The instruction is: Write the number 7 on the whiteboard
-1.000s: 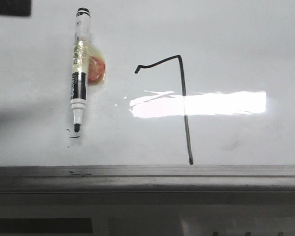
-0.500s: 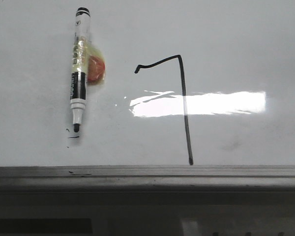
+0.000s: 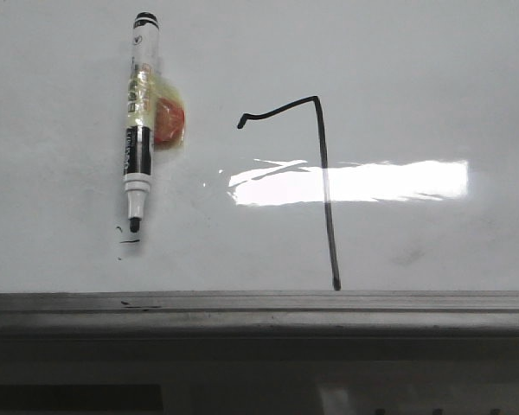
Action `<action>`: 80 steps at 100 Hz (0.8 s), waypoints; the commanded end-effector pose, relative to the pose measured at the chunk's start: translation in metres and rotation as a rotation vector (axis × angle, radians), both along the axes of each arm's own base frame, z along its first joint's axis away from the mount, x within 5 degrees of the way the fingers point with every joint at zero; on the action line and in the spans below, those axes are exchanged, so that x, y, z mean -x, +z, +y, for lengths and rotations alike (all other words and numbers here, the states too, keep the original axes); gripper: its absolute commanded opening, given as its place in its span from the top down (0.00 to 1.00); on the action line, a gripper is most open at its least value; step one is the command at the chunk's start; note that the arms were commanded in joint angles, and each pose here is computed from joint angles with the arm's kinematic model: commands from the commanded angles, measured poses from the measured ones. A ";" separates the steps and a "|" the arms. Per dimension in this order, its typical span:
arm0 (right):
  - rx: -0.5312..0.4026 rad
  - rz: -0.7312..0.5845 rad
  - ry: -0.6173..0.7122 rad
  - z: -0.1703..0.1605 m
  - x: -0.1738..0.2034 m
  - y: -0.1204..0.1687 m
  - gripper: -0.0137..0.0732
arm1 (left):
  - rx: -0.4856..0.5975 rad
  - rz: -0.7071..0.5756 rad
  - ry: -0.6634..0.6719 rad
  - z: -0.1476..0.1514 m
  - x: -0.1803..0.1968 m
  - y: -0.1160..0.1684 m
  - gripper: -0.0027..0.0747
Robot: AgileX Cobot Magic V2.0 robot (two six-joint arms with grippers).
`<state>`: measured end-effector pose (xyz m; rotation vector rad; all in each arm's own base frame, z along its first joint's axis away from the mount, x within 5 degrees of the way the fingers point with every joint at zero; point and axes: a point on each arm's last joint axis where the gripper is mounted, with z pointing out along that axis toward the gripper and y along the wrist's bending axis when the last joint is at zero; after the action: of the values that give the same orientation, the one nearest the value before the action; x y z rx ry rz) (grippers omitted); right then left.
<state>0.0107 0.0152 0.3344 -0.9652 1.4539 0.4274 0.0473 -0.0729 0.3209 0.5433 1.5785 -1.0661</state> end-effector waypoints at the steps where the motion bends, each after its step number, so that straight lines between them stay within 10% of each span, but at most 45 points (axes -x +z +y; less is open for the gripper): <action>1: -0.059 -0.058 -0.011 0.000 -0.001 0.013 0.89 | 0.026 0.010 -0.048 -0.002 0.004 0.008 0.99; 30: -0.059 -0.058 -0.011 0.000 -0.001 0.013 0.89 | 0.008 -0.033 -0.008 -0.001 0.001 0.005 0.99; 50: -0.059 -0.058 -0.011 0.000 -0.001 0.013 0.89 | -0.098 -0.325 0.098 -0.001 -0.006 -0.018 0.99; 80: -0.059 -0.058 -0.011 0.000 -0.001 0.013 0.89 | -0.223 -0.175 0.341 0.020 -0.020 -0.070 0.99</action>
<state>0.0108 0.0152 0.3344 -0.9654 1.4535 0.4250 0.0637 -0.0615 0.2544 0.5585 1.5095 -0.6465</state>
